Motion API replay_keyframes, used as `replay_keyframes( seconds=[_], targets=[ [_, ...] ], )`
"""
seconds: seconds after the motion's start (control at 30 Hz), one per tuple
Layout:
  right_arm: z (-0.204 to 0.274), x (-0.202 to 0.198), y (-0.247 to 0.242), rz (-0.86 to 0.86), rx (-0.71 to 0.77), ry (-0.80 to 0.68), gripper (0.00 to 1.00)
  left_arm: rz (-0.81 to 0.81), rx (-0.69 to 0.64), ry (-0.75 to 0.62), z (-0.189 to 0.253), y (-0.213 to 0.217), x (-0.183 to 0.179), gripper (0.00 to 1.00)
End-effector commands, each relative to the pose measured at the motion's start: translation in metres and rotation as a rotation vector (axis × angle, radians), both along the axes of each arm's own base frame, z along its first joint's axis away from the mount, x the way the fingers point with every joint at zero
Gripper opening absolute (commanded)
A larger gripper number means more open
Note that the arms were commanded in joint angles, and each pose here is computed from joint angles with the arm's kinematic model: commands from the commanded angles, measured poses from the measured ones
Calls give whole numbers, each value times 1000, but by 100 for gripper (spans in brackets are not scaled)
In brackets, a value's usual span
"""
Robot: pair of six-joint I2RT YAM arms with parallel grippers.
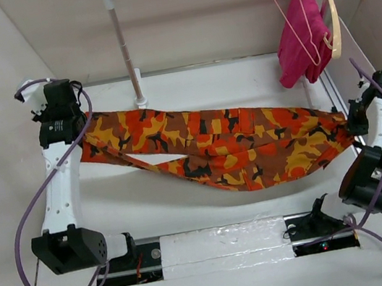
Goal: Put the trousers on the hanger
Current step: Fold the trousers at the center of the board.
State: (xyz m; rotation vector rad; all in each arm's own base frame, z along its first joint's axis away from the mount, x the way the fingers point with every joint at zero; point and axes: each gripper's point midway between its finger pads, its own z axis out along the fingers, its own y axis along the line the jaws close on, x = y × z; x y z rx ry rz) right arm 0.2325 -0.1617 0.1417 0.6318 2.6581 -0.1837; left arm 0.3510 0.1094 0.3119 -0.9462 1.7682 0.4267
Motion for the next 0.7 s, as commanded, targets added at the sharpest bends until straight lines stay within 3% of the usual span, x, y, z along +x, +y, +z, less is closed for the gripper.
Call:
replay_keyframes(
  seconds=[0.0,0.17,0.27,0.4,0.47,0.5,0.67],
  targets=[
    [8,34,7,118,43,-157,0,41,-8,-84,40,4,1,0],
    [-3,15,71,185,131,-251,0,15,-60,-178,78,3,-7,0],
    [-20,-8,93,219,182,-168,0,23,-49,-174,78,6,0,0],
    [-12,2,56,139,60,-134,0,58,-48,-32,14,11,19,0],
    [13,20,26,83,5,-185,0,64,-56,11,2,12,27,0],
    [6,31,27,97,83,-178,0,75,-57,26,-3,16,38,0],
    [26,82,0,60,86,-292,0,90,-127,40,-7,31,68,0]
  ],
)
